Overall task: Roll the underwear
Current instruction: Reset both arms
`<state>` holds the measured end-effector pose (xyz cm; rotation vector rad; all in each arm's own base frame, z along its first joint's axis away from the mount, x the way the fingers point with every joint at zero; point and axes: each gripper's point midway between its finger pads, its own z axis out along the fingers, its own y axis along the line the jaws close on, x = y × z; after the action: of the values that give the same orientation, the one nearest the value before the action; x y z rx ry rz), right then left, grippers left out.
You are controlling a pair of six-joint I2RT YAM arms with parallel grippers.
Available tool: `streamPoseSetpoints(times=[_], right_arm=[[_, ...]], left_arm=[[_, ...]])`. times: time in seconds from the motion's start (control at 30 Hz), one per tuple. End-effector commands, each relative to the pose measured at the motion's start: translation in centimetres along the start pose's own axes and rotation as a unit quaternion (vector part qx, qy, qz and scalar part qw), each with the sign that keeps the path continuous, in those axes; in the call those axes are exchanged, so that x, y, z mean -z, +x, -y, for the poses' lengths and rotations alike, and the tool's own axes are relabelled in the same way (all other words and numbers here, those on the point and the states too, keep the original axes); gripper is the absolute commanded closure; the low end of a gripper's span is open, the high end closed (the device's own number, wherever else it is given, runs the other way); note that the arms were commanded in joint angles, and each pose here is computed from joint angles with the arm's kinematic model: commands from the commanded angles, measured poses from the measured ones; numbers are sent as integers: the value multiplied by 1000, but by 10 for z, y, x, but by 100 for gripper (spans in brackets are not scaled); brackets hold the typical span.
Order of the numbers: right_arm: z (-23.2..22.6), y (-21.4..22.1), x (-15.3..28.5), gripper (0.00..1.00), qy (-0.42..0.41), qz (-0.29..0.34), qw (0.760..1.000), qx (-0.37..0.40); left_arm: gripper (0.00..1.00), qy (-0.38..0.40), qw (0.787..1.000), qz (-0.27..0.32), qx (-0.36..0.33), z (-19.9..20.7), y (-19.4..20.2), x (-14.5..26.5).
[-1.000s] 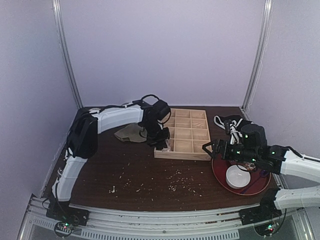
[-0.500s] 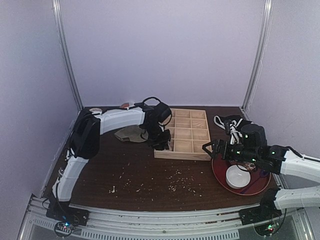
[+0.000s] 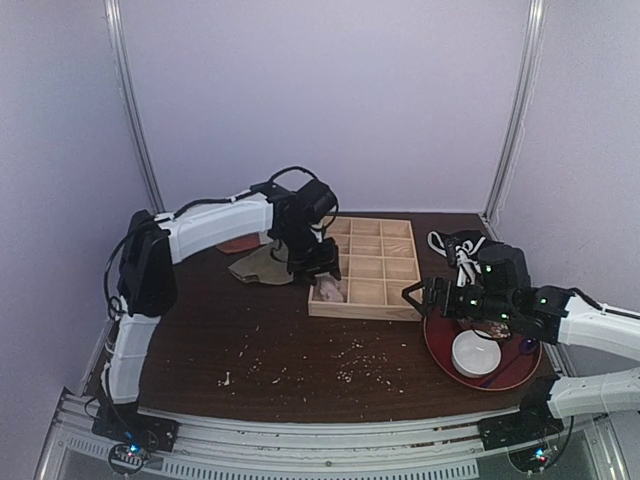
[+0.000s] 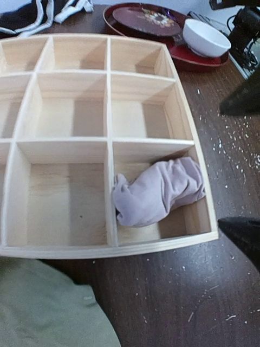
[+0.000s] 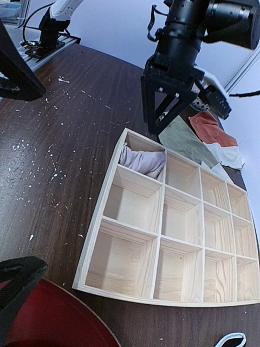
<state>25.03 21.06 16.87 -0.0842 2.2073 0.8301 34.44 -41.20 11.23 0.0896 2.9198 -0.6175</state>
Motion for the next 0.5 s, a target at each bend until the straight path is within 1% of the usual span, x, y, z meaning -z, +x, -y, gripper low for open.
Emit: streamPoseSetpoints(times=[0.0, 0.03, 0.1, 0.13, 0.17, 0.23, 0.47], right_arm=[[-10, -16, -1, 0, -7, 8, 1000, 10], [-12, -17, -3, 0, -7, 4, 1000, 13], [-13, -17, -8, 0, -3, -7, 1000, 18], [-14, -19, -10, 0, -1, -11, 1000, 18], [-15, -20, -12, 0, 0, -13, 1000, 18], [-16, -22, -16, 0, 4, -18, 1000, 19], [-20, -34, -30, 0, 21, -35, 999, 25]], left_arm=[[30, 22, 995, 89, -39, 15, -21, 62], [22, 26, 993, 103, -46, 15, -23, 69], [14, 31, 990, 128, -54, 12, -25, 82], [12, 32, 988, 139, -59, 10, -25, 88], [4, 33, 986, 149, -65, 8, -24, 97], [2, 20, 984, 158, -74, -4, -19, 101], [2, -25, 972, 210, -102, -49, -1, 121]])
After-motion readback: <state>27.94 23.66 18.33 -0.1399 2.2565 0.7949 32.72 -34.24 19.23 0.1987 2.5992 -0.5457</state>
